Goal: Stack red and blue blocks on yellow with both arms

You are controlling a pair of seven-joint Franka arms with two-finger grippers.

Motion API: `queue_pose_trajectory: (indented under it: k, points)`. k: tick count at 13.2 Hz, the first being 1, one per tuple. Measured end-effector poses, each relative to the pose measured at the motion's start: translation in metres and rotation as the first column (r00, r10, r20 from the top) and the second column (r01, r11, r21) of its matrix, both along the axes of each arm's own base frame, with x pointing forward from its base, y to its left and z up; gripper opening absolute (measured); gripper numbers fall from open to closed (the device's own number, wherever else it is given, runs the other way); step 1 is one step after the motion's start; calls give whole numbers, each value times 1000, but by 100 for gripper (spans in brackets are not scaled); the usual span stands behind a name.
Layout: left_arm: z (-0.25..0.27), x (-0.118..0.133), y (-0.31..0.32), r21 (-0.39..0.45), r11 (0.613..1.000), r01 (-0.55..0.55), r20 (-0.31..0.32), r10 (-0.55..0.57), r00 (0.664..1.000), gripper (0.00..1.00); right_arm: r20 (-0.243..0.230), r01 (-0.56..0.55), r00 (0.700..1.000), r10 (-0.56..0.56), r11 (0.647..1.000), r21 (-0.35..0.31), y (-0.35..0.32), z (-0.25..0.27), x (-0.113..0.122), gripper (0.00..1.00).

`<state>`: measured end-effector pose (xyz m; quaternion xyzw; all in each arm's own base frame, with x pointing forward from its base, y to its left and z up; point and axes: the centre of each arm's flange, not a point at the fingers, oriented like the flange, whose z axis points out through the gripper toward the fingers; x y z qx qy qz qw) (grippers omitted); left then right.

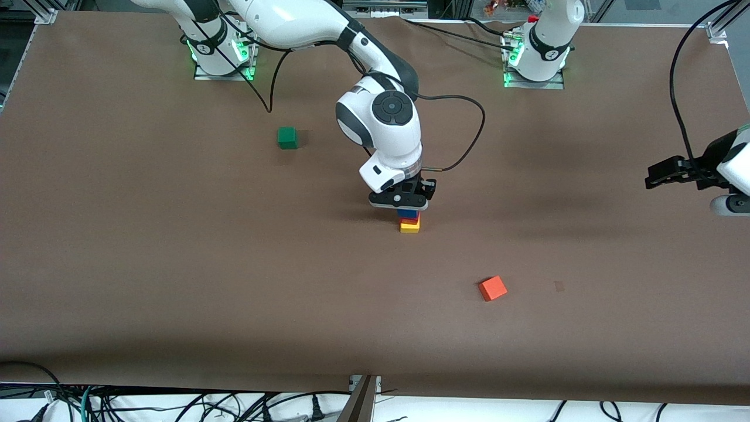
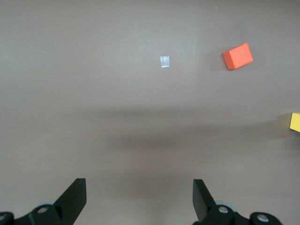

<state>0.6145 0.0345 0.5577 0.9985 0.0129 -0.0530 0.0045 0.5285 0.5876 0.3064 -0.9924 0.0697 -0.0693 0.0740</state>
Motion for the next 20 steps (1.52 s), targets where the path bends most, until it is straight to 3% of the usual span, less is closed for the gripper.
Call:
queue_pose_trajectory:
  k: [4, 6, 8, 10, 11, 13, 15, 17, 20]
  points:
    - [-5, 0, 6, -11, 1000, -11, 0, 11, 1000, 100, 9, -3, 1000, 3, 1000, 4, 1, -5, 1, 57]
    - [-4, 1, 8, -10, 1000, -14, 5, 14, 1000, 100, 10, -3, 1000, 3, 1000, 4, 1, -5, 1, 63]
    - [-3, 1, 9, -10, 1000, -15, 11, 16, 1000, 100, 10, -3, 1000, 3, 1000, 4, 1, -5, 1, 78]
    - [-3, 1, 9, -10, 1000, -16, 11, 16, 1000, 100, 10, -3, 1000, 3, 1000, 4, 1, -5, 1, 85]
    - [-3, 1, 10, -10, 1000, -17, 11, 18, 1000, 100, 9, -2, 1000, 2, 1000, 2, 1, -4, 1, 95]
    - [-3, 1, 13, -10, 1000, -21, 11, 21, 1000, 100, -3, 8, 1000, -8, 1000, -22, -6, -1, 6, 100]
    - [-3, 1, 13, -10, 1000, -22, 12, 22, 1000, 100, -19, 48, 999, -49, 998, -50, -29, 22, 26, 100]
    - [-3, 1, 13, -10, 1000, -21, 12, 22, 1000, 100, -48, 130, 990, -133, 990, -56, -80, 65, 61, 100]
    - [-3, 1, 13, -11, 1000, -21, 13, 21, 1000, 100, -130, 179, 974, -185, 982, -53, -187, 133, 109, 100]
